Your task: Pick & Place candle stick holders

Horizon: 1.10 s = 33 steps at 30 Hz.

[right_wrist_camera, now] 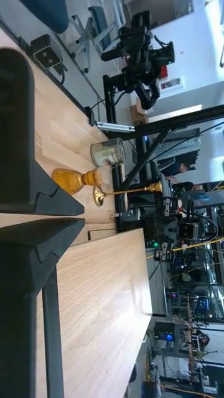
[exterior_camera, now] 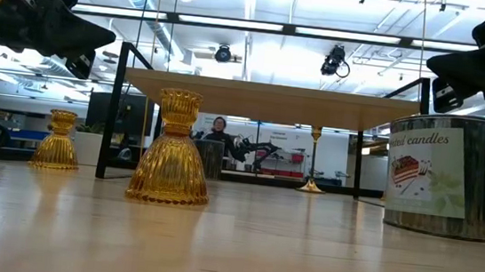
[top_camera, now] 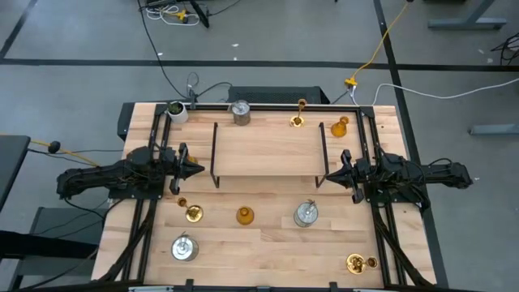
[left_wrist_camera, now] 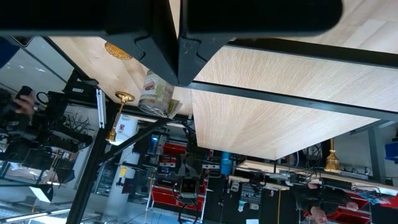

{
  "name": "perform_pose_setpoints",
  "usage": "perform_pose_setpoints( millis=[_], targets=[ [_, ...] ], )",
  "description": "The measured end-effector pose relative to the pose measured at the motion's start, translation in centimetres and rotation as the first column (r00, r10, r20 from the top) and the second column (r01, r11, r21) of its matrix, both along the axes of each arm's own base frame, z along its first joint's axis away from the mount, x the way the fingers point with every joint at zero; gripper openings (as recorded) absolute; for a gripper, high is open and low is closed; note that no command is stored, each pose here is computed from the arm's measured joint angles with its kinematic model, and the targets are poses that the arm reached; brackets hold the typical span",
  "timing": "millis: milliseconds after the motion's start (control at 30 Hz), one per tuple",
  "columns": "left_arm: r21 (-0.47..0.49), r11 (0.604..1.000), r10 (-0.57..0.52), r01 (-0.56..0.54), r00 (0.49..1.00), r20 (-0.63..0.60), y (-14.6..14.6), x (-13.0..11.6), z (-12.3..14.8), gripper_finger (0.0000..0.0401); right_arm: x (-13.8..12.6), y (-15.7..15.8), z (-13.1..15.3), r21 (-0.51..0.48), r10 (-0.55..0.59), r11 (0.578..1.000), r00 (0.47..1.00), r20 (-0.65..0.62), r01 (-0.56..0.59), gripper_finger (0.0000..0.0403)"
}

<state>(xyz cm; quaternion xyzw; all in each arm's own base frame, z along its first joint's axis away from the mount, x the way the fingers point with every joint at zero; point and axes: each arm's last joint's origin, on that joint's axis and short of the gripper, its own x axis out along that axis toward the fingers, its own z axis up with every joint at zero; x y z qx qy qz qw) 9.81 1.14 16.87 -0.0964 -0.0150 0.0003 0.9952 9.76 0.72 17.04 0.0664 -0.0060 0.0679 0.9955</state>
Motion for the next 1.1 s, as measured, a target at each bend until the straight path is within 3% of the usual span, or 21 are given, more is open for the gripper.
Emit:
perform_pose_setpoints(
  millis=[400, 533, 633, 833, 1100],
  targets=[
    [0.000, 1.000, 0.000, 0.000, 1.000, 0.000, 0.0, 0.0, 0.0, 0.0007, 0.0, 0.0, 0.2, 0.026, 0.000, 1.000, 1.000, 0.015, -0.001, 0.0020],
    [0.000, 1.000, 0.000, 0.000, 1.000, 0.000, 0.0, 0.0, 0.0, 0.0007, 0.0, 0.0, 0.5, 0.184, 0.014, 0.983, 1.000, 0.027, -0.019, 0.0020],
    [0.000, 1.000, 0.000, 0.000, 1.000, 0.000, 0.0, 0.0, 0.0, 0.0007, -0.1, 0.0, 0.9, 0.247, 0.009, 0.969, 0.998, 0.062, -0.024, 0.0020],
    [0.000, 1.000, 0.000, 0.000, 1.000, 0.000, 0.0, 0.0, 0.0, 0.0007, -0.3, 0.2, 2.2, 0.255, 0.074, 0.959, 0.978, 0.193, -0.123, 0.0020],
    [0.000, 1.000, 0.000, 0.000, 1.000, 0.000, 0.0, 0.0, 0.0, 0.0007, -0.6, 0.2, 3.1, 0.298, 0.078, 0.940, 0.957, 0.279, -0.164, 0.0020]
  ],
)
